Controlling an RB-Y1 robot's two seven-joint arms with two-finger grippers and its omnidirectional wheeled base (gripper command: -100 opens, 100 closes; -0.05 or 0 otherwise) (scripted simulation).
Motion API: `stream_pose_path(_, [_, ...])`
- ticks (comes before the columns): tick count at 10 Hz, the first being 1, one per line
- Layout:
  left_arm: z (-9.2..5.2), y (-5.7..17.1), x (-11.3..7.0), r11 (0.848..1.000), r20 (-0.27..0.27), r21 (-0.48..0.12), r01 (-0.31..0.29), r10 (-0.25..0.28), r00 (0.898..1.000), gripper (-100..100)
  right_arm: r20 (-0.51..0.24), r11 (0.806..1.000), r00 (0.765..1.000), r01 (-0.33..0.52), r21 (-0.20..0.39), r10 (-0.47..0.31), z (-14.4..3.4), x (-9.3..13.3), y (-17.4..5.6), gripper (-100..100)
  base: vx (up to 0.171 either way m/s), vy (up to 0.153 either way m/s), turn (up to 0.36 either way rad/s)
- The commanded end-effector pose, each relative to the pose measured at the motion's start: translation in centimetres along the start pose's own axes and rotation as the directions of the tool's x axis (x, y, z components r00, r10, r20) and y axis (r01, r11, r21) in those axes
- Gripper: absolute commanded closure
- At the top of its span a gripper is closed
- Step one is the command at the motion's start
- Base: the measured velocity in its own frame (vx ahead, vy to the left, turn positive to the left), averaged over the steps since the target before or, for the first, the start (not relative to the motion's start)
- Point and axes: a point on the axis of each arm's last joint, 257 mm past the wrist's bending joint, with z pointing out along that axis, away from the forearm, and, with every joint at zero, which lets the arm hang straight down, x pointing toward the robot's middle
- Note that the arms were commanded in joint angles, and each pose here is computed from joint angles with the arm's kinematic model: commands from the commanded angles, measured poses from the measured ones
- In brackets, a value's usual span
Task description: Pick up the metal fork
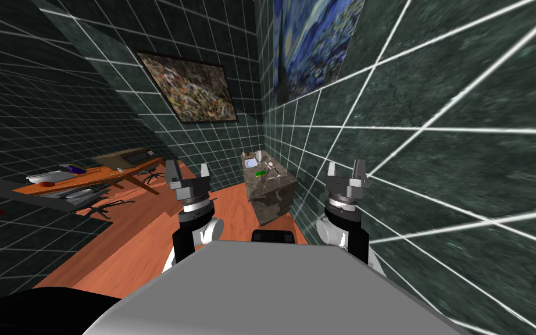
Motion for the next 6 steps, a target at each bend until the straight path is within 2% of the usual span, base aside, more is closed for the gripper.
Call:
stream_pose_path(1, [0.0,0.0,0.0,1.000,0.000,0.000,0.000,0.000,1.000,0,-0.033,0.999,0.999,0.008,0.032,-0.007,-0.6,0.6,-0.8,-100,-0.044,-0.023,0.052])
stream_pose_path(4, [0.0,0.0,0.0,1.000,0.000,0.000,0.000,0.000,1.000,0,-0.101,0.994,0.995,0.033,0.108,-0.022,-2.3,1.9,-2.9,-100,-0.107,-0.026,0.077])
stream_pose_path(6, [0.0,0.0,0.0,1.000,0.000,0.000,0.000,0.000,1.000,0,-0.154,0.982,0.987,0.061,0.181,-0.033,-4.3,2.7,-4.9,-100,-0.097,-0.026,0.126])
